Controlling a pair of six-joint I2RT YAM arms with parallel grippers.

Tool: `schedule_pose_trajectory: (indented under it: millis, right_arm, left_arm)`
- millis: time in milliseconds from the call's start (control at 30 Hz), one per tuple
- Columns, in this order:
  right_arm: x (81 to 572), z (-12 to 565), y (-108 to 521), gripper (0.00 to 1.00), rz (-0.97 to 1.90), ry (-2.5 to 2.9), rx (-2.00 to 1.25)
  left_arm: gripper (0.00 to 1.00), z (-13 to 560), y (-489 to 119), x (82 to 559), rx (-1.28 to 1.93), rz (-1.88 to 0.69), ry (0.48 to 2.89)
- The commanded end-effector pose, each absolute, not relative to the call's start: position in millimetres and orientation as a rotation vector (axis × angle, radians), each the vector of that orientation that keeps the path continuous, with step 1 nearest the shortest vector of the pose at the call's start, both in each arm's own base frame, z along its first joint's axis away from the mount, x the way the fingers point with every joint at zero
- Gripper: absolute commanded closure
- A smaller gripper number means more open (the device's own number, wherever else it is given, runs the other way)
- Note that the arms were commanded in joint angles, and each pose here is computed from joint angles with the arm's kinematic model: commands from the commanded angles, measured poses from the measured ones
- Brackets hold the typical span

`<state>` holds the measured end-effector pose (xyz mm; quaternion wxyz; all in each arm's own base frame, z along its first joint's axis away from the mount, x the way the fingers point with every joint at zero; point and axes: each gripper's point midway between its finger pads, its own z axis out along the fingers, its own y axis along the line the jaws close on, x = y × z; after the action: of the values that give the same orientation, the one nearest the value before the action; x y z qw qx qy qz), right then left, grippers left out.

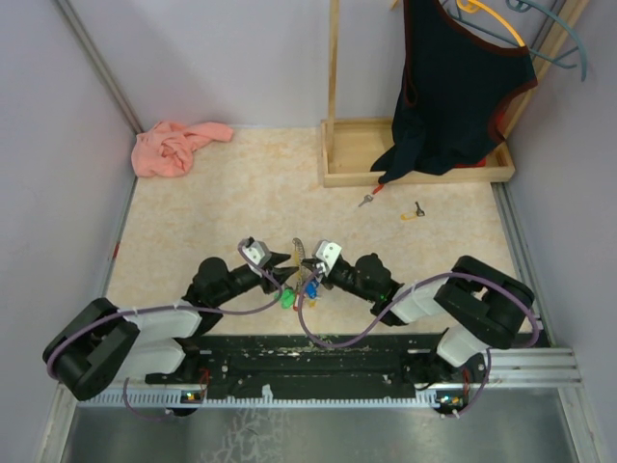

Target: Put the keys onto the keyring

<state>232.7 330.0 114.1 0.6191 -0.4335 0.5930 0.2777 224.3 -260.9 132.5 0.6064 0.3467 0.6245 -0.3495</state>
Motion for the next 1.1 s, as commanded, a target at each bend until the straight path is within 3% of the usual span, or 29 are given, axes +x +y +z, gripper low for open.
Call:
schedule_pose_trajectory:
  millis: [0,1067]
  right_arm:
    - [230,157,338,1.00,0.691,1.235,-0.931]
    - [216,163,340,1.00,0.708,1.162,-1.021]
  left_arm:
    - [0.54,136,-257,222,0.835,-0.787,1.391]
    - [0.70,129,-268,223,0.981,-0.816,1.260]
